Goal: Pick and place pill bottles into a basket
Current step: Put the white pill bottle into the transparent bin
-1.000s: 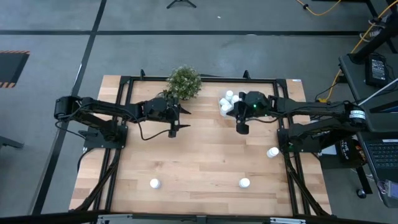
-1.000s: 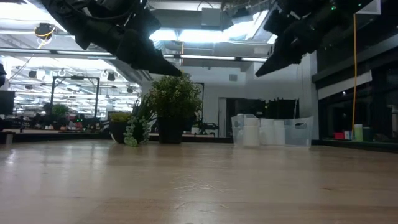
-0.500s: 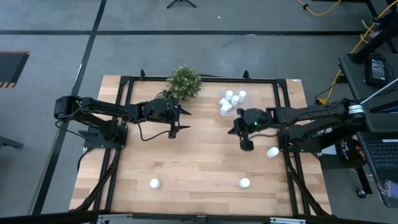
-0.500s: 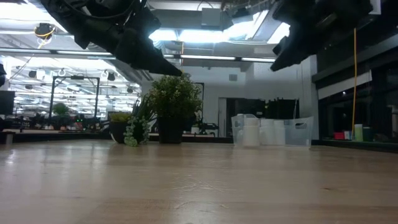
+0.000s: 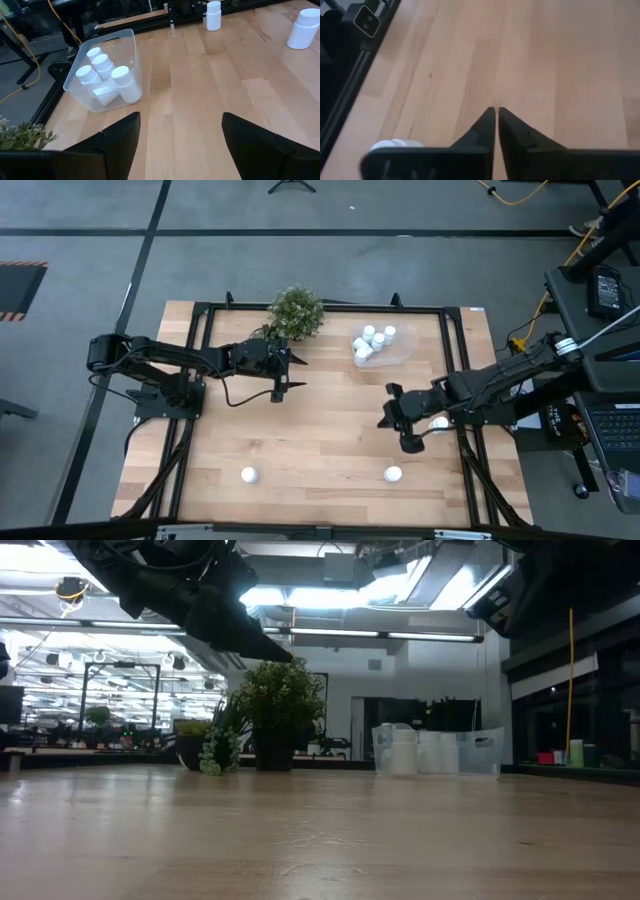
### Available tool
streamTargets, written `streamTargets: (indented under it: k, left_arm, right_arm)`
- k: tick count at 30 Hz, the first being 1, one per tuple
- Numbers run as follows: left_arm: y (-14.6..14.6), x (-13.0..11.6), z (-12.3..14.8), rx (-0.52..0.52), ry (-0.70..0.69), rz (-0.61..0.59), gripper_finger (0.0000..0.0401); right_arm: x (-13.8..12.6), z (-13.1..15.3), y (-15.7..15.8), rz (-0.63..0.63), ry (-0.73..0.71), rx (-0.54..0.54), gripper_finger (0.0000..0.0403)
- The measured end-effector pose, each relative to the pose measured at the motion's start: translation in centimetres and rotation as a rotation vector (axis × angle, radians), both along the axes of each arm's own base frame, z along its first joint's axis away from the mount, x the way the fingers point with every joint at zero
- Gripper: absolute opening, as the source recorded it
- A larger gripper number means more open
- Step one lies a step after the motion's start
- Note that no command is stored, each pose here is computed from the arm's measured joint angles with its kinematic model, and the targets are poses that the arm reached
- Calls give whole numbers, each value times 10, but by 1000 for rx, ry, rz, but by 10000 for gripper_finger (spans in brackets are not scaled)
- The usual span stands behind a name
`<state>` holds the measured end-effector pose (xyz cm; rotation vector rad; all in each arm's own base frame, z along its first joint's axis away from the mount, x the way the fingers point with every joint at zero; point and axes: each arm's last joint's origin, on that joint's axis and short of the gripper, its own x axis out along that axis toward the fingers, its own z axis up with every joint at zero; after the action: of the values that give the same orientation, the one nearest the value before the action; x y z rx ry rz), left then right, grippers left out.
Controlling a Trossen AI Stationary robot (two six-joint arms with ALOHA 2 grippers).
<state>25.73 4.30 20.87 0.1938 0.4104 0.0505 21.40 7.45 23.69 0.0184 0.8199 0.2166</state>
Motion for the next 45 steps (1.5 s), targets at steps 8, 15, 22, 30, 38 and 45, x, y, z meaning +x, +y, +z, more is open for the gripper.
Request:
streamTargets:
  k: [8,15,22,30,38,45]
  left_arm:
    - [0,0,0,3,0,7,271]
    - [2,0,0,20,3,49,273]
    - [2,0,0,20,4,50,273]
    - [2,0,0,-9,0,63,271]
    - [2,0,0,-76,-8,92,271]
    - [2,0,0,-98,-11,101,269]
  right_arm:
    - [-3,0,9,22,13,30,132]
    - [-4,-1,9,28,18,20,243]
    - [-6,-1,11,-7,53,90,317]
    - [-13,17,36,63,29,103,328]
    - [-21,27,70,37,80,-8,328]
    - [-17,23,98,-8,219,-39,328]
